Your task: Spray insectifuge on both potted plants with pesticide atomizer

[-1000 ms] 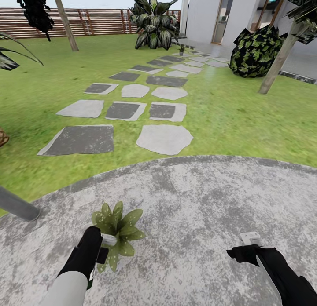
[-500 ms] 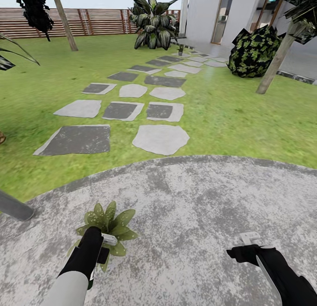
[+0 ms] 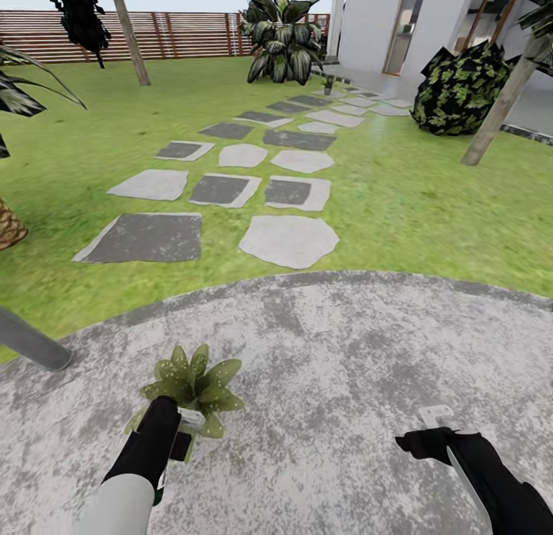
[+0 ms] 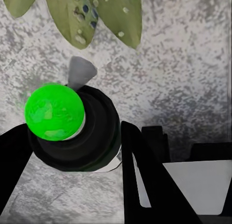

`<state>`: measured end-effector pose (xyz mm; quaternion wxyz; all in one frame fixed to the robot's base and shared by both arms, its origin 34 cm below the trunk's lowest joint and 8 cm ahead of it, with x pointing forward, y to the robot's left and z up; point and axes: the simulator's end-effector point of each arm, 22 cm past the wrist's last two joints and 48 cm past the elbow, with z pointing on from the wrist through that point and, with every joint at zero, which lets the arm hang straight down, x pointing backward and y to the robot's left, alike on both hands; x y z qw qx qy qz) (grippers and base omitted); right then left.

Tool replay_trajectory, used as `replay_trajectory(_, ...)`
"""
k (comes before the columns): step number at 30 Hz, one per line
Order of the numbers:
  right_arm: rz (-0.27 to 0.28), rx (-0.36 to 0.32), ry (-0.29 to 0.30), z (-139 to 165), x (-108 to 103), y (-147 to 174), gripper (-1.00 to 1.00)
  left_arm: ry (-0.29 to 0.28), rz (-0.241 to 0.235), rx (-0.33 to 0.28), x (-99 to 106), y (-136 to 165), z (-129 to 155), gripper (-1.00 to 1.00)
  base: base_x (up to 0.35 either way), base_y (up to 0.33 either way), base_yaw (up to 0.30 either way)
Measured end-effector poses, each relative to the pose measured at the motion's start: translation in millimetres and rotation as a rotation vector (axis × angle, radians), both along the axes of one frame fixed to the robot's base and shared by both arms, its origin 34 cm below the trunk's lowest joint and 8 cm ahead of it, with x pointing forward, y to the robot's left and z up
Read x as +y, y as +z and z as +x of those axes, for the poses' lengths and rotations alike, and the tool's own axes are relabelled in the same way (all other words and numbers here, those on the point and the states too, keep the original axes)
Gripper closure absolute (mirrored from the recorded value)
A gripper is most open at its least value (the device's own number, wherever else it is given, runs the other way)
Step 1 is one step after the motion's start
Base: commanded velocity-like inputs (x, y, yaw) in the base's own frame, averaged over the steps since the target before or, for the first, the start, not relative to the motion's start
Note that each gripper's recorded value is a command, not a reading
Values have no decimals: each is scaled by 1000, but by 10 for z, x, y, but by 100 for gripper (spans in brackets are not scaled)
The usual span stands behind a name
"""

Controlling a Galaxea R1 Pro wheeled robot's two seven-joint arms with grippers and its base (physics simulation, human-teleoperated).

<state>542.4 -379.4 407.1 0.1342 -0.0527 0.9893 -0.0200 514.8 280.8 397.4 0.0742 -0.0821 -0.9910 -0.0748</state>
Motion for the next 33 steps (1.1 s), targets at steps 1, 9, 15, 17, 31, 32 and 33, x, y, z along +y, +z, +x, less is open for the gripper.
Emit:
replay_trajectory(1,1,0,-1,1,-2,1,-100,0,-1,1,-2,-2,-2,100,-235,-200,2)
replay_trajectory(9,2,-4,-6,13,-10,11,-100,-3,-2,-2,-3,-6,2,100,-240,-161,0)
replay_trajectory(15,4,-7,-6,25,-3,20,-100,-30,3,-8,-34,8,44,100,-189,-60,0)
replay_trajectory(17,9,-8,-8,28,18,21,-100,-82,11,-16,-92,31,112,100,-33,-3,0)
replay_trajectory(31,4,-21,-46,52,-116,81,-100,-156,22,-56,-193,131,294,100,0,0,0)
replay_trajectory(32,4,-23,-46,56,-115,87,-100,-156,22,-58,-193,138,299,100,0,0,0)
replay_trajectory(33,5,-24,-46,61,-115,94,-100,-156,22,-60,-193,144,304,100,0,0,0)
